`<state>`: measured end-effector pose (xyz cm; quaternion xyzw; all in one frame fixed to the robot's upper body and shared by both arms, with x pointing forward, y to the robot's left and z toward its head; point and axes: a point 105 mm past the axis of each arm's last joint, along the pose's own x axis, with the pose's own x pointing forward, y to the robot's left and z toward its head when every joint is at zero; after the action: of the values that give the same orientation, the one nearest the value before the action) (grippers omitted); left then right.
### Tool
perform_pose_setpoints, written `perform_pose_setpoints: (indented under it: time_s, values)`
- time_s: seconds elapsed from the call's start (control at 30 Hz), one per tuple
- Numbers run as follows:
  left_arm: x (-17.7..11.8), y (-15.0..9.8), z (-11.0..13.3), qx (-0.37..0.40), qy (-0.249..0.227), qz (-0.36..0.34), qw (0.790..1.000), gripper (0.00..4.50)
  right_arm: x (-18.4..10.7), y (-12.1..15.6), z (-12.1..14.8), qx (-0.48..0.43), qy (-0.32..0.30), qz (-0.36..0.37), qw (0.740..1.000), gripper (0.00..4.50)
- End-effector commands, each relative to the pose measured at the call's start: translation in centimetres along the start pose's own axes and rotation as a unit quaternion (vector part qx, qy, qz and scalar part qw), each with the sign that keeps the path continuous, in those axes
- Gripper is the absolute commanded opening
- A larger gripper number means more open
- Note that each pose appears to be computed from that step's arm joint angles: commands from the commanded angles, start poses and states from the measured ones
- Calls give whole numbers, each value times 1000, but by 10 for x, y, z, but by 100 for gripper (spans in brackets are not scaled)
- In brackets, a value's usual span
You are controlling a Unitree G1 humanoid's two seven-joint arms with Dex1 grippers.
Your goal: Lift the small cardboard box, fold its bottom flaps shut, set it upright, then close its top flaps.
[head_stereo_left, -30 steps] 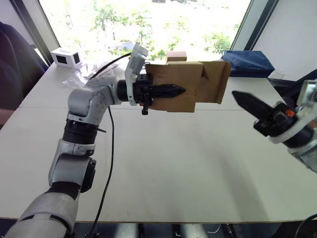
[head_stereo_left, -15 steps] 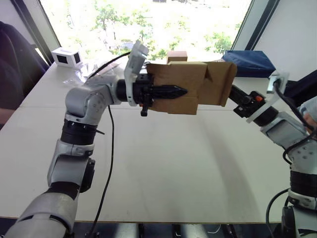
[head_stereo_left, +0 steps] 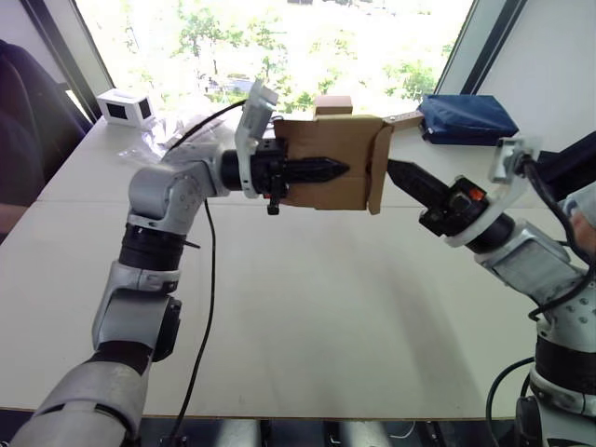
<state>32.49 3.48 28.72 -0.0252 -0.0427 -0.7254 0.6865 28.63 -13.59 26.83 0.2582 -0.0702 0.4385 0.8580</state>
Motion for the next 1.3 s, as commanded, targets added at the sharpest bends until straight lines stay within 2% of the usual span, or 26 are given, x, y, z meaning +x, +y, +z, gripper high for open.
perform_pose_setpoints:
  time_s: [0.03, 0.27, 0.37, 0.43, 0.47, 0.5, 0.93, 1.3]
  values:
    - [5, -5, 16, 30, -12, -16, 999, 0, 6, 13, 2, -2, -20, 22, 1000, 7]
    - [5, -9, 23, 22, -22, -33, 999, 0, 4, 6, 0, 20, -54, 17, 998, 7]
    - [5, -10, 20, 19, -18, -34, 999, 0, 1, 2, 2, 28, -64, 16, 997, 87]
    - [5, -10, 21, 19, -20, -35, 999, 0, -3, 0, 6, 41, -77, 16, 996, 162]
    - [5, -10, 22, 18, -21, -36, 999, 0, -5, -2, 7, 47, -83, 15, 995, 224]
    - [5, -10, 23, 18, -23, -35, 999, 0, -6, -2, 9, 51, -88, 15, 995, 245]
    - [4, -9, 26, 15, -30, -32, 999, 0, -12, 4, 13, 83, -120, 25, 989, 245]
    - [2, -5, 26, 14, -26, -22, 999, 0, -9, 19, 5, 70, -89, 45, 993, 245]
